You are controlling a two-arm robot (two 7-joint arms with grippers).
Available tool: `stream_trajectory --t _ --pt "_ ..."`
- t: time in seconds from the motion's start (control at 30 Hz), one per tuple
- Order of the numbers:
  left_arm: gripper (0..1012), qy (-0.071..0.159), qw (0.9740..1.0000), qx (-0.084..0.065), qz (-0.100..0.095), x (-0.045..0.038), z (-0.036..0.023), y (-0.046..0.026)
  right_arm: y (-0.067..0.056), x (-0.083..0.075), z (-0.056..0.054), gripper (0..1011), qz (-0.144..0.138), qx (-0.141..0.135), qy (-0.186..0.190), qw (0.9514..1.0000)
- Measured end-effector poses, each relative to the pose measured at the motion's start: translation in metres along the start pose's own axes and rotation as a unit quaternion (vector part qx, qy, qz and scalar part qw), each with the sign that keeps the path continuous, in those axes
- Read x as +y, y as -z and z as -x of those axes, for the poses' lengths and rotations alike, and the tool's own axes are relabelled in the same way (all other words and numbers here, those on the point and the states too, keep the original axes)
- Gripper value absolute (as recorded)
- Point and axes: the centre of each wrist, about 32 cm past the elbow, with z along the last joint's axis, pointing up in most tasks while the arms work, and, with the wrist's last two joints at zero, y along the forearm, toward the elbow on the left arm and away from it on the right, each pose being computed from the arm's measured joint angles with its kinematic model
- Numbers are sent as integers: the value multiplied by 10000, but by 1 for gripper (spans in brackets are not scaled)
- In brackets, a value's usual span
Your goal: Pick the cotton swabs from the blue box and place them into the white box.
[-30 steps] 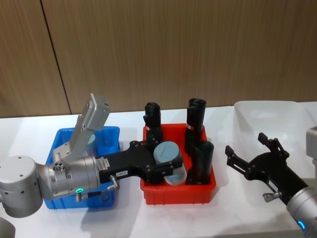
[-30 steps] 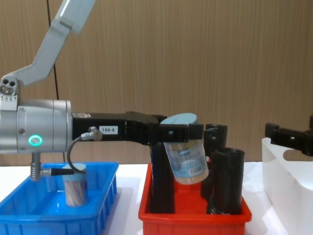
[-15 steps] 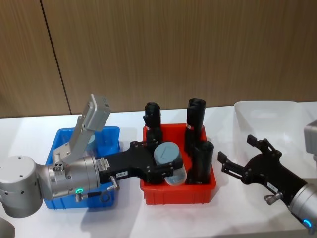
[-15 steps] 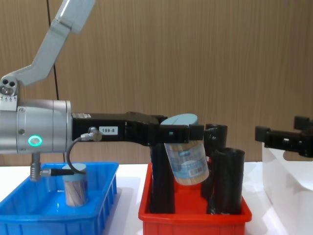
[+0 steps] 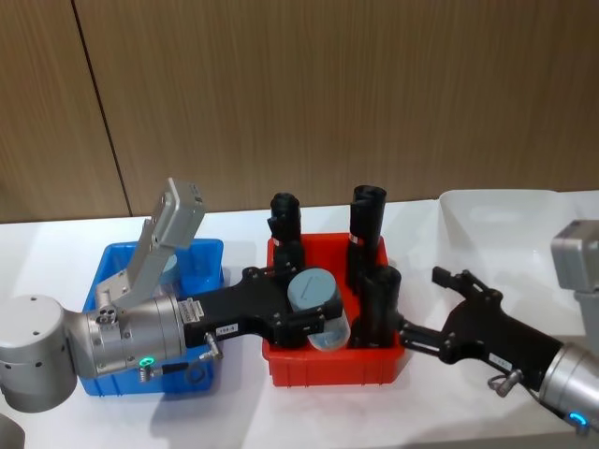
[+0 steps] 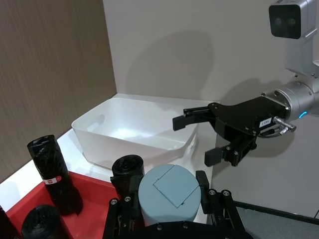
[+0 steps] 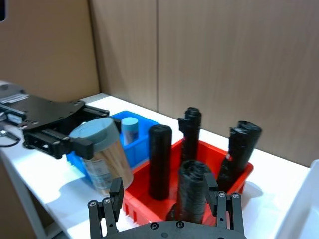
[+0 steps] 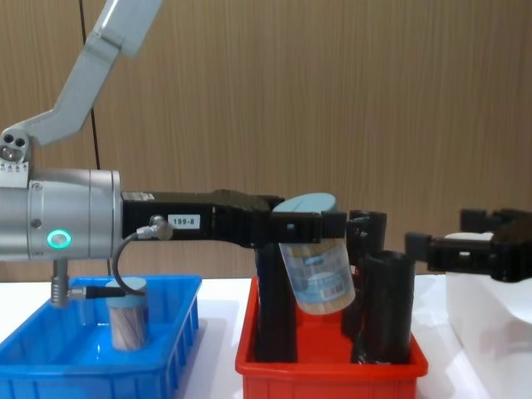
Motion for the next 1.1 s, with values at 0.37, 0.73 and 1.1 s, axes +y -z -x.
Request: stream_trajectory --t 0.37,0.73,1.1 --pt "671 0 10000 1 1 0 0 0 1 121 -13 1002 126 -87 -455 9988" --pt "671 0 10000 1 0 0 0 0 16 249 13 1002 191 -138 -720 9971" --pt "671 0 10000 1 0 0 0 0 37 355 51 1002 256 -188 -963 9948"
